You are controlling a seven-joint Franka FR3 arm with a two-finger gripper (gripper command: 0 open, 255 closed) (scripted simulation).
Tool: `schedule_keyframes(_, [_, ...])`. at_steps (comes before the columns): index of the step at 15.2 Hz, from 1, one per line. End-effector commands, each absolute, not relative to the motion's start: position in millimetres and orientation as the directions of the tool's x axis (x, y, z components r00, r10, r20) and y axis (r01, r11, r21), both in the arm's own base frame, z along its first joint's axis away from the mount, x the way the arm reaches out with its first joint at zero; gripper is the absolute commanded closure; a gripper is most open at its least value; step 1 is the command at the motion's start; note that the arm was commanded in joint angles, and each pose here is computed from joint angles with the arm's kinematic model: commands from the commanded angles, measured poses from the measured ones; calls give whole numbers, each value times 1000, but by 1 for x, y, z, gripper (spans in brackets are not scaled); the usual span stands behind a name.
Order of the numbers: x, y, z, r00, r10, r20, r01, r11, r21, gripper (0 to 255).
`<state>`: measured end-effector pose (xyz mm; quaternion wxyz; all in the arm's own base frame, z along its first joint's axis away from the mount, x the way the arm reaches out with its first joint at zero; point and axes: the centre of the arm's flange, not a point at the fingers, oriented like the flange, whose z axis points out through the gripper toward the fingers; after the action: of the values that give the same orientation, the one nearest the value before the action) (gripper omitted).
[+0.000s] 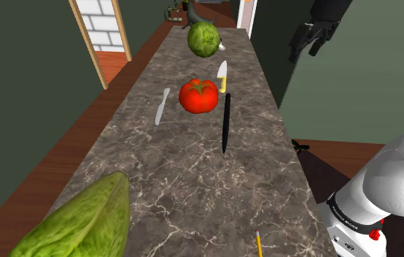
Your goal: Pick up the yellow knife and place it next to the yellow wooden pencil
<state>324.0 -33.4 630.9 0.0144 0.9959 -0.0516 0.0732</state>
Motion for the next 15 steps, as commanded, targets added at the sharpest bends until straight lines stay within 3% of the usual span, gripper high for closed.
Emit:
schedule_keyframes(1, [324, -33, 631, 984, -101, 147, -105, -994, 21, 0])
schedule_keyframes(15, [483, -9, 547, 915, -368, 166, -368, -929, -26, 0])
